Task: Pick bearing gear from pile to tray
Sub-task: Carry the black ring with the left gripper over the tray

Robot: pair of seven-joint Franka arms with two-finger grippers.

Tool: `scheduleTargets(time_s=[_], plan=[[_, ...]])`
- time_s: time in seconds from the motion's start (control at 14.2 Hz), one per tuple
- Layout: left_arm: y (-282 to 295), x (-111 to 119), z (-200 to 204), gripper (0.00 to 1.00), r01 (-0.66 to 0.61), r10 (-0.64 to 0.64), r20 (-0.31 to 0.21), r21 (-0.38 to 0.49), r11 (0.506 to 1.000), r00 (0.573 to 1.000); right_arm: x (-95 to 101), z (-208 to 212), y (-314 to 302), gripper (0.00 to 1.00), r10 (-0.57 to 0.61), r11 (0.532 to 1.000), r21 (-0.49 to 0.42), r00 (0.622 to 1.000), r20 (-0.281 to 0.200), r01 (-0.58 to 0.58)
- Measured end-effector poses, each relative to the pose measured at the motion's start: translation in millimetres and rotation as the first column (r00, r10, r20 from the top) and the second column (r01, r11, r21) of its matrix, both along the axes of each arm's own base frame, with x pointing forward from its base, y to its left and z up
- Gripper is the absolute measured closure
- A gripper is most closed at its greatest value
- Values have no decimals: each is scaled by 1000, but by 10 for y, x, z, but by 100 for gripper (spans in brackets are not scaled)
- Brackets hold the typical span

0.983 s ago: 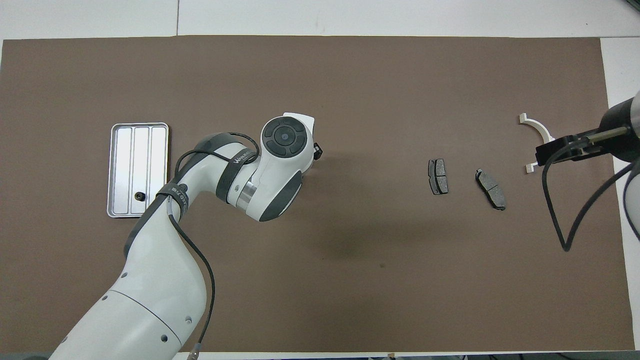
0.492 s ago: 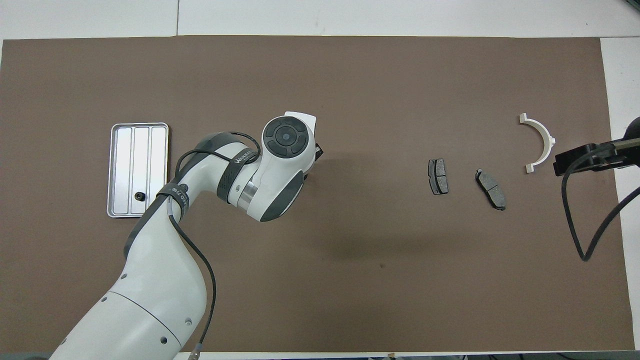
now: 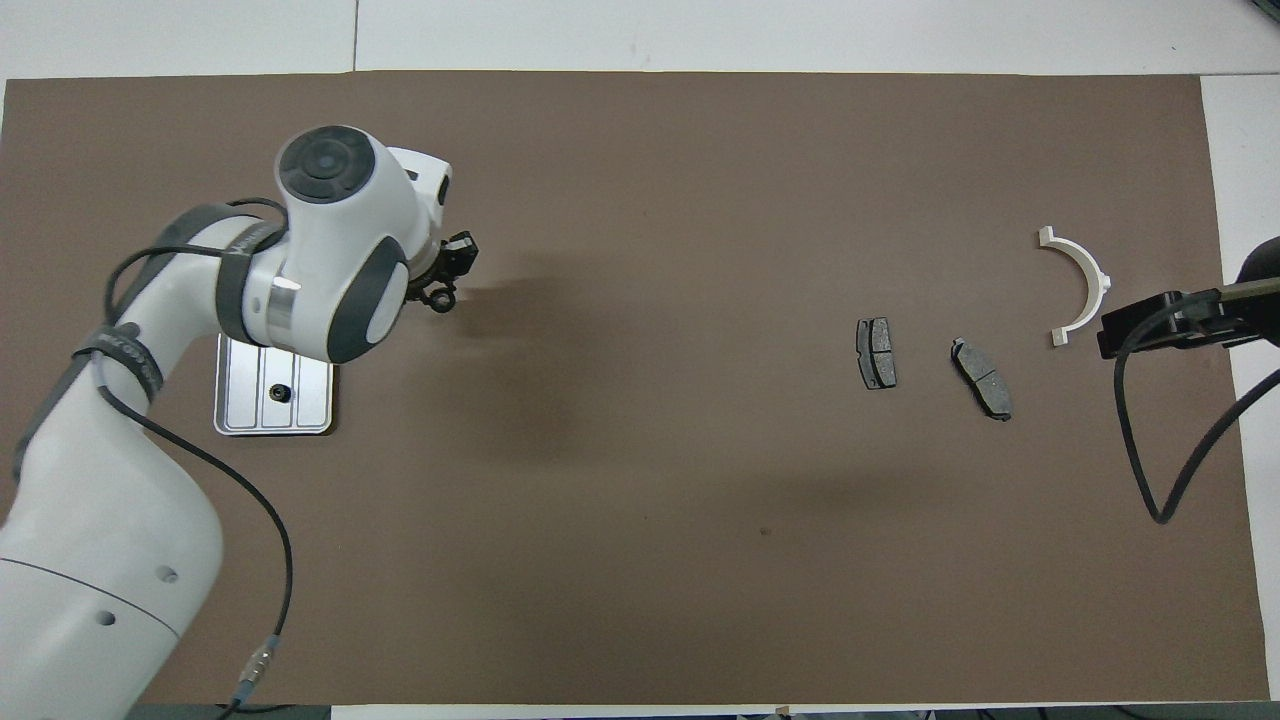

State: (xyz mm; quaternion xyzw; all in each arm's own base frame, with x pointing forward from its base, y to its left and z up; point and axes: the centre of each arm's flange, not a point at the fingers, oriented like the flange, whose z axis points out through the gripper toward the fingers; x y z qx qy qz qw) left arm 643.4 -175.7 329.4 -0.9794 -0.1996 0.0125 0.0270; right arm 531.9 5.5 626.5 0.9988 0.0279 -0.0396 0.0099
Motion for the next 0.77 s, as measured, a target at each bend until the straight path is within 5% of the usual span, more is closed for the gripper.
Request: scheduleTargets(time_s=[0.42, 0.77], plan=[[1425, 224, -6, 68, 112, -112, -9, -65, 992, 994, 1, -11, 24, 0, 4, 1000, 0, 1000, -2, -4], [1765, 141, -261, 68, 149, -148, 20, -67, 986, 989, 2, -13, 18, 0, 3, 1000, 0, 1000, -2, -3]])
